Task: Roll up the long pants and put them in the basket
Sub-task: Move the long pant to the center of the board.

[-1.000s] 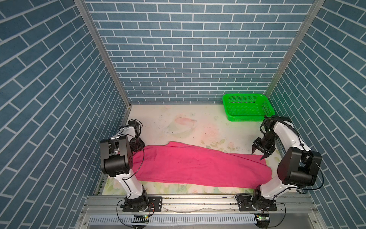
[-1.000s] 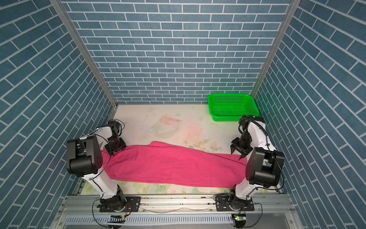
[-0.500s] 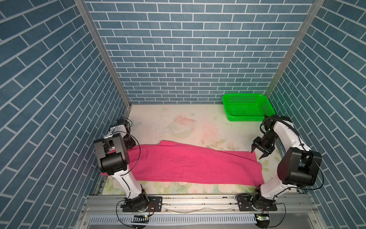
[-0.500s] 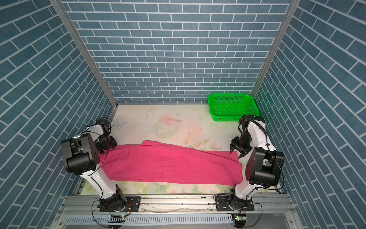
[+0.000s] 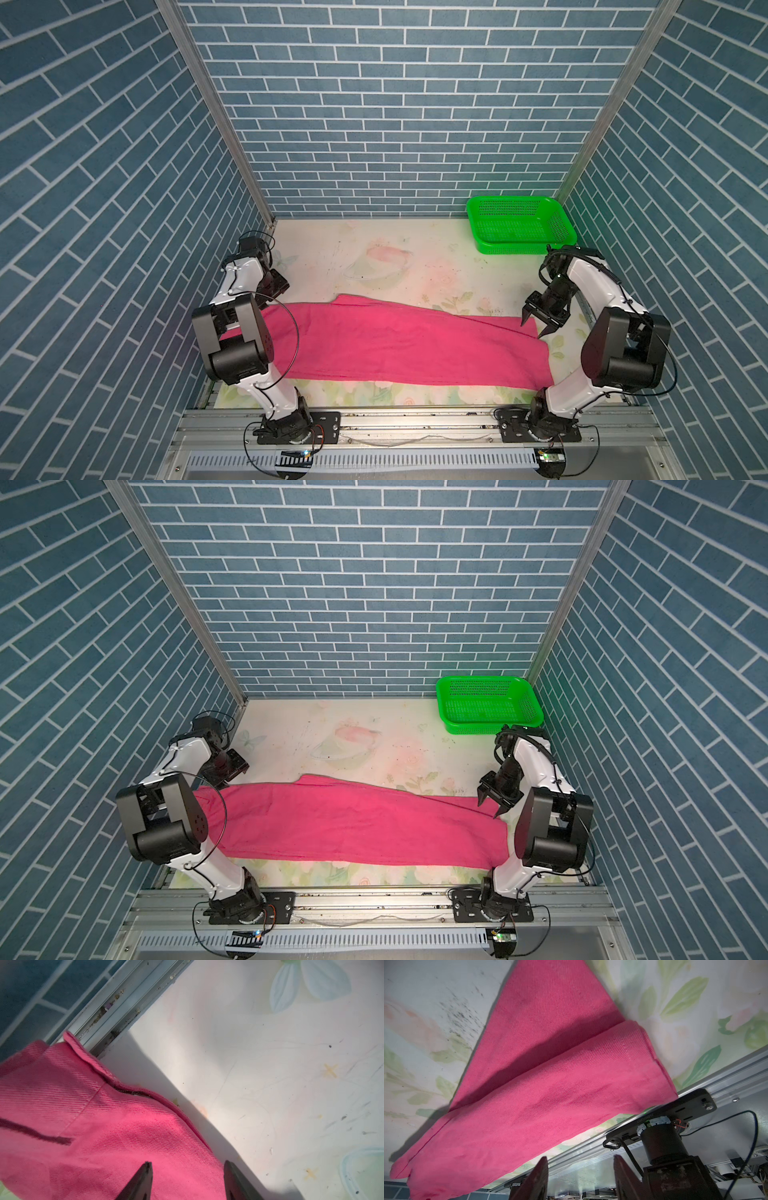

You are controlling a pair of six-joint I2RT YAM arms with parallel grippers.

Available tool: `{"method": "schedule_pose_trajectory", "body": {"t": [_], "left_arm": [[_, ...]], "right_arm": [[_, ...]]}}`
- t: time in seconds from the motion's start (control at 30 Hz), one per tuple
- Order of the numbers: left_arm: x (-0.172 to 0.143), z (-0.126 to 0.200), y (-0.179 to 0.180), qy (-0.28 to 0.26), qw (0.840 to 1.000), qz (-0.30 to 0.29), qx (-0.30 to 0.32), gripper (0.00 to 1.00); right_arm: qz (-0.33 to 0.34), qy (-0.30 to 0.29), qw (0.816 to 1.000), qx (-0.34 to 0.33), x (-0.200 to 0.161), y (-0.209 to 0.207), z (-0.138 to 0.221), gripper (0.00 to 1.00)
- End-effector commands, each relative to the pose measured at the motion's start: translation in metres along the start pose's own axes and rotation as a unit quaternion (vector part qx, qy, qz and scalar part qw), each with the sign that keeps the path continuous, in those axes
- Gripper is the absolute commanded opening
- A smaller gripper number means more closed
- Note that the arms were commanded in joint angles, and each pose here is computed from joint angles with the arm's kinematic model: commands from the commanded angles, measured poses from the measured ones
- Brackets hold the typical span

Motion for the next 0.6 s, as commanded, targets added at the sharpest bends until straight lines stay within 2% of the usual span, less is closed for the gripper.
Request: {"method": "schedule_pose_trajectory", "body": {"t": [0.0,0.17,0.4,0.5,0.57], "left_arm": [[-0.008,-0.013,0.001,0.018,1.0,0.005,0.0,0.6],[-0.009,-0.041,0.002,0.023,1.0,0.004,0.013,0.6],[-0.015,-0.067,0.002,0.041,0.999,0.007,0.016,0.59],[-0.023,-0.077,0.005,0.053,0.998,0.004,0.019,0.46],[-0.03,-0.082,0.007,0.06,0.998,0.003,0.017,0.2]], "right_arm": [[0.047,-0.021,0.999,-0.003,0.009,0.007,0.0,0.52],[0.088,-0.048,0.995,0.009,0.018,0.016,0.01,0.53],[0.035,-0.028,0.999,0.027,0.026,0.026,-0.001,0.53],[-0.004,-0.005,0.999,0.04,0.029,0.031,-0.015,0.52],[-0.025,0.014,0.998,0.048,0.029,0.033,-0.026,0.52]]}}
Point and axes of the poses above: each gripper's point midway between its finger pads, its own z axis back along the fingers, its own y axis along the line the jaws close on, x = y × z, the point moved 10 cm from there along z, back along the fingers, and after that the axes turned 11 degrees about -z, right-handed, at the moved point
